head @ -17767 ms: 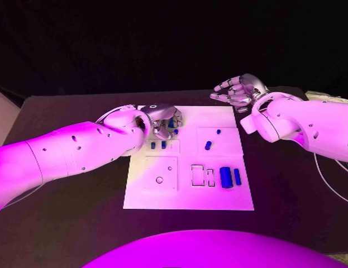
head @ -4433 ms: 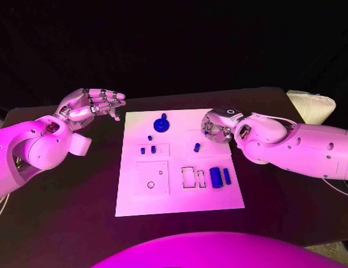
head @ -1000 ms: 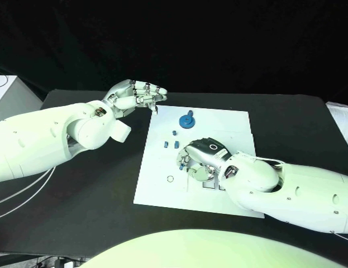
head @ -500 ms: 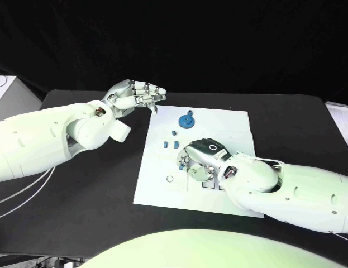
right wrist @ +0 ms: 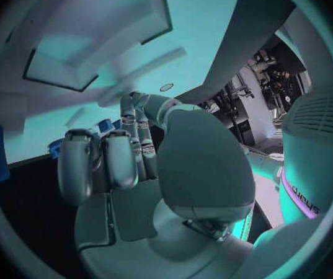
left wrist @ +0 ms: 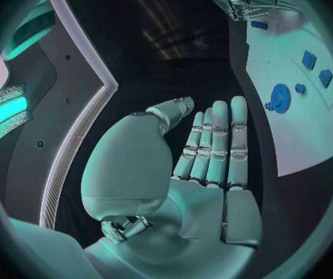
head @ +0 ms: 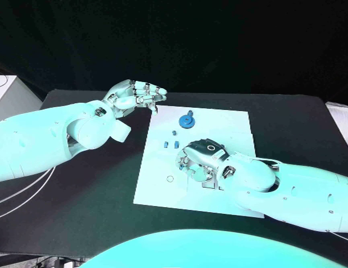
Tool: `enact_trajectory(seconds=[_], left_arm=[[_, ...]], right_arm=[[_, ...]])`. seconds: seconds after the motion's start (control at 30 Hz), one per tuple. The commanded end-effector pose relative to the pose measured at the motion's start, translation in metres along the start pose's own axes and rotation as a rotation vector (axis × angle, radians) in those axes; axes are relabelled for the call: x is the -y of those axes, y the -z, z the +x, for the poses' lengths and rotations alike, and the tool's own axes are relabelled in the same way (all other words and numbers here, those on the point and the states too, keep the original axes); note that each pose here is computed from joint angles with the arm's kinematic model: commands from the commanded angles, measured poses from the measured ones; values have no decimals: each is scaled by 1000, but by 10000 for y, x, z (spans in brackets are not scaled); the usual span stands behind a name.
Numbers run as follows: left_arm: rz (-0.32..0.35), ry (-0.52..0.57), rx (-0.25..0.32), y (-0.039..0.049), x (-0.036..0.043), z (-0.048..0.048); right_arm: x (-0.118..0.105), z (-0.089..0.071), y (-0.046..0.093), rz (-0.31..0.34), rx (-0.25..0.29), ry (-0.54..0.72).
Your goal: Assemble the parts on the task board
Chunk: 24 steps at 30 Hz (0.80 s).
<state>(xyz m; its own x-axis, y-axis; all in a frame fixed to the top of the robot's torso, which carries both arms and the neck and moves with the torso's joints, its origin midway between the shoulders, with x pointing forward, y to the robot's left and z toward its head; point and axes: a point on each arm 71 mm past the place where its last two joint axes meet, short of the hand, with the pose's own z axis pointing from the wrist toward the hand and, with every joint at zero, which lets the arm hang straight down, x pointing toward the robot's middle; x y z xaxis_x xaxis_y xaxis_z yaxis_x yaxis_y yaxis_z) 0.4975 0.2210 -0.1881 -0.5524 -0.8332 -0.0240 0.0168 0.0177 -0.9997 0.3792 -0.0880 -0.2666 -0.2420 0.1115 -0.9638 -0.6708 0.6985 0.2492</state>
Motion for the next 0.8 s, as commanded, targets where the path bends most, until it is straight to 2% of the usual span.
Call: enact_trajectory(seconds=[0.03, 0.37, 0.8], left_arm=[[6, 9, -10, -10, 6, 19], [5, 8, -7, -8, 5, 11], [2, 9, -8, -5, 2, 7]], right_arm=[[-15, 58, 5, -24, -47, -1], [-11, 59, 17, -33, -44, -16], [23, 28, 27, -17, 5, -29]])
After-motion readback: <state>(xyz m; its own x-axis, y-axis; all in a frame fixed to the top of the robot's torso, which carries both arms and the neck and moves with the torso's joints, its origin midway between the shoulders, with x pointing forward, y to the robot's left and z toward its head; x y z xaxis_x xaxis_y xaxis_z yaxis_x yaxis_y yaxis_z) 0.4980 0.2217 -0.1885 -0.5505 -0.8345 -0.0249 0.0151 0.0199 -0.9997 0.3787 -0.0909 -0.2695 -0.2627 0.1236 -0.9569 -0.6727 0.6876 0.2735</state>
